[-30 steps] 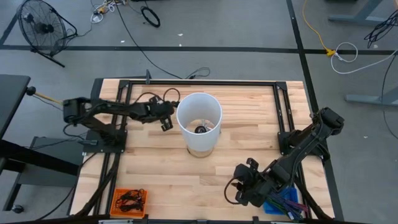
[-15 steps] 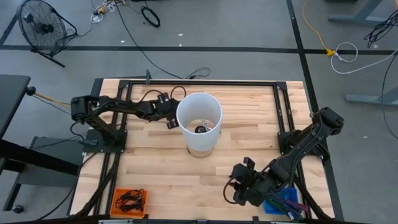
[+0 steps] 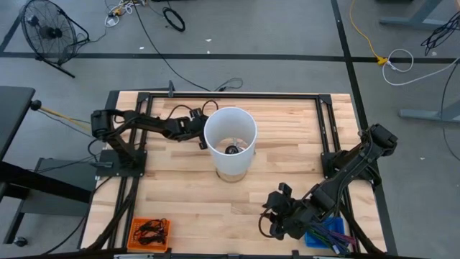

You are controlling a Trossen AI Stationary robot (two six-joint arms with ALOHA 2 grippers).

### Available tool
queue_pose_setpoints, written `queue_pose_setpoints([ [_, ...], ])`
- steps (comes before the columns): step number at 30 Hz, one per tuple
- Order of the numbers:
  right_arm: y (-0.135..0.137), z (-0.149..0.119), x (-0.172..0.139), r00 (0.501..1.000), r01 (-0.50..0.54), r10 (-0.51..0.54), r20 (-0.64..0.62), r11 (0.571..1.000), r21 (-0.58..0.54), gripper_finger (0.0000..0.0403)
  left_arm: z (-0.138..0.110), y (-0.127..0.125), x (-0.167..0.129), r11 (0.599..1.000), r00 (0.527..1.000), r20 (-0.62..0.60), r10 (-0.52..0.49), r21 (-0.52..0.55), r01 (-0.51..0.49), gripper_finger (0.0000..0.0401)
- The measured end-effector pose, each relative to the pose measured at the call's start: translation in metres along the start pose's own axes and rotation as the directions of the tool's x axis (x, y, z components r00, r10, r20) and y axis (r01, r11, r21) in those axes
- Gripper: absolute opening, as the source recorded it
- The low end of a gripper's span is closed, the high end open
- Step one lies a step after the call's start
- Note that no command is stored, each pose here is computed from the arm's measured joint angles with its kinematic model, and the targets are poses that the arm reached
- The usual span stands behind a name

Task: Pick & Place USB Port
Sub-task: Put the black charger cable into the orange bin

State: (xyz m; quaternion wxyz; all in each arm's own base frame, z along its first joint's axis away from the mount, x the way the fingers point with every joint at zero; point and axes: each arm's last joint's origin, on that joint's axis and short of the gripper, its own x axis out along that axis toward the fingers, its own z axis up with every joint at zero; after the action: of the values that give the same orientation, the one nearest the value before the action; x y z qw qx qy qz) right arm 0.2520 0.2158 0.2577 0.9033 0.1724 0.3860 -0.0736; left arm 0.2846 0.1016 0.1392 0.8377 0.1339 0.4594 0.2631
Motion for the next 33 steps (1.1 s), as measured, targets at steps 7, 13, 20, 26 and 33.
queue_pose_setpoints([
  [7,0.002,0.002,0.0,1.0,-0.011,0.011,0.022,1.0,-0.024,0.0137,-0.003,0.008,0.013,0.999,0.999,-0.004,0.049,-0.018,-0.049,0.0216],
  [13,0.002,0.002,0.0,0.999,-0.005,0.007,0.041,0.999,-0.048,0.0137,-0.008,0.023,0.02,0.996,1.0,-0.012,0.013,-0.087,-0.014,0.0216],
  [20,0.002,0.004,0.0,0.998,0.009,-0.005,0.063,0.998,-0.065,0.0137,-0.013,0.03,0.025,0.989,0.997,0.004,-0.08,-0.122,0.08,0.0216],
  [26,0.003,0.005,0.0,0.997,-0.006,0.01,0.075,0.998,-0.056,0.0137,-0.018,0.031,0.033,0.982,0.994,-0.017,-0.107,-0.157,0.103,0.0215],
  [33,0.004,0.007,0.0,0.996,-0.012,0.019,0.091,0.997,-0.073,0.0137,-0.023,0.031,0.043,0.971,0.991,-0.031,-0.128,-0.205,0.119,0.0158],
])
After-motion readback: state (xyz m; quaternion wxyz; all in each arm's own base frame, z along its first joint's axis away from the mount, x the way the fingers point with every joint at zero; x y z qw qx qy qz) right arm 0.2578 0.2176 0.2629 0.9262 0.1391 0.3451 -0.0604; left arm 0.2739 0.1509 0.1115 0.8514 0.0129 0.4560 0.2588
